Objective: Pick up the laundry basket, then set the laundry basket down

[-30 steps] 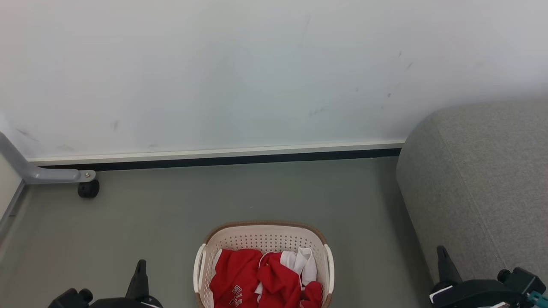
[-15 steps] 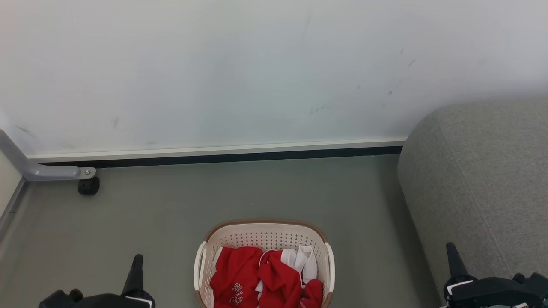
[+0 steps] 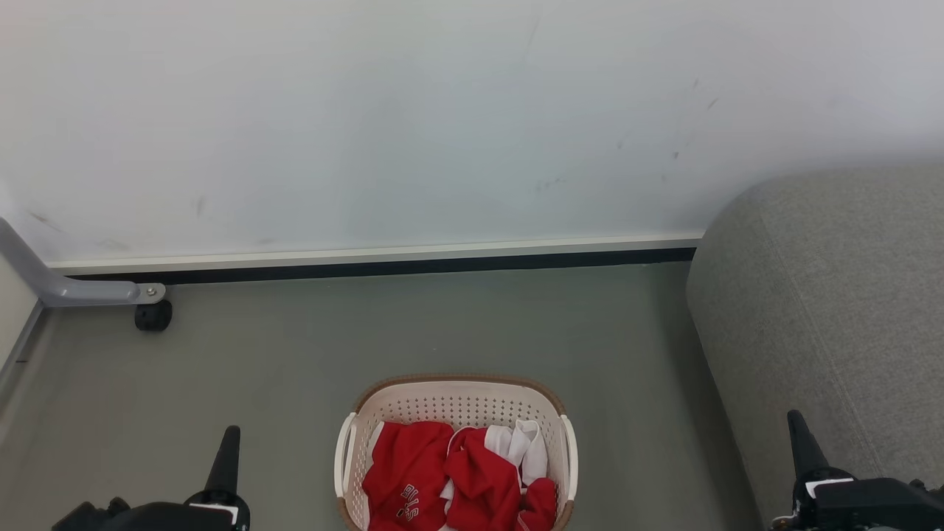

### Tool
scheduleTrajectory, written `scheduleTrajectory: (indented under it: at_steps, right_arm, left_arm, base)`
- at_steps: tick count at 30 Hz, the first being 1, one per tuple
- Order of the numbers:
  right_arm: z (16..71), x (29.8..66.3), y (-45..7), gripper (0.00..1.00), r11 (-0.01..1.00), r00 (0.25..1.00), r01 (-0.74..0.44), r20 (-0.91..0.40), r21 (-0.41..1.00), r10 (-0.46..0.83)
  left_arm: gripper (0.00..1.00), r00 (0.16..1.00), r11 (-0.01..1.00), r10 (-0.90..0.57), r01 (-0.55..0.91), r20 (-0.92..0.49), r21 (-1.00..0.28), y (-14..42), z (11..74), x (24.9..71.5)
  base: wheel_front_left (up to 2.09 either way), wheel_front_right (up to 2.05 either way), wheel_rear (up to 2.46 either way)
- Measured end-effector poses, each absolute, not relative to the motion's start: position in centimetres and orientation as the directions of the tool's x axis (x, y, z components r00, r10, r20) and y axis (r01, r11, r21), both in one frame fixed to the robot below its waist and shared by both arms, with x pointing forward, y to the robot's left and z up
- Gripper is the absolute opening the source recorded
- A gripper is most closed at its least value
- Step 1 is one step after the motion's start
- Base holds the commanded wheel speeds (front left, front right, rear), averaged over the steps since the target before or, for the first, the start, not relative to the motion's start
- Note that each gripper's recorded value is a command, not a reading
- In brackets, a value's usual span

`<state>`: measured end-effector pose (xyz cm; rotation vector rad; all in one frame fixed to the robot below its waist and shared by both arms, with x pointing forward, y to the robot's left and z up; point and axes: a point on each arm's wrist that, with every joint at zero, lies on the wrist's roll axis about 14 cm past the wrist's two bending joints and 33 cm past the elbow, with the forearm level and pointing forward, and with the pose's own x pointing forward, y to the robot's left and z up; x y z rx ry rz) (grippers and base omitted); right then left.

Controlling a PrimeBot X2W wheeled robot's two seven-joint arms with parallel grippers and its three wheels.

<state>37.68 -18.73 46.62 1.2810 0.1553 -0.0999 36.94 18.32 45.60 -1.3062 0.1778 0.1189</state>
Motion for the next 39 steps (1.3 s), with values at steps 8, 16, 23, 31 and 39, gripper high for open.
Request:
scheduleTrajectory:
  at_steps: [8,16,23,31,39]
  right_arm:
    - [47.1,37.8,-19.4,0.0,0.167,0.99,0.142,-0.144,0.976,0.001]
    - [47.7,38.0,-20.1,0.0,0.052,0.994,0.107,-0.107,0.993,-0.01]
    - [48.0,38.0,-20.5,0.0,-0.003,0.996,0.089,-0.089,0.996,-0.021]
    - [48.1,38.0,-20.5,0.0,-0.003,0.996,0.088,-0.088,0.996,-0.021]
    - [48.1,38.0,-20.5,0.0,-0.003,0.996,0.087,-0.087,0.996,-0.02]
  left_arm:
    - [0.0,0.986,0.152,-0.019,-0.159,-0.163,-0.976,18.6,46.3,37.2]
    - [0.0,0.993,0.048,-0.021,-0.118,-0.119,-0.992,18.9,47.2,37.7]
    - [0.0,0.995,-0.005,-0.02,-0.102,-0.102,-0.995,19.1,47.5,37.8]
    - [0.0,0.995,-0.005,-0.02,-0.101,-0.101,-0.995,19.1,47.5,37.8]
    - [0.0,0.995,-0.005,-0.02,-0.1,-0.1,-0.995,19.1,47.6,37.8]
  base:
    - [0.0,0.0,0.0]
    - [0.0,0.0,0.0]
    - [0.0,0.0,0.0]
    - [0.0,0.0,0.0]
    - [0.0,0.0,0.0]
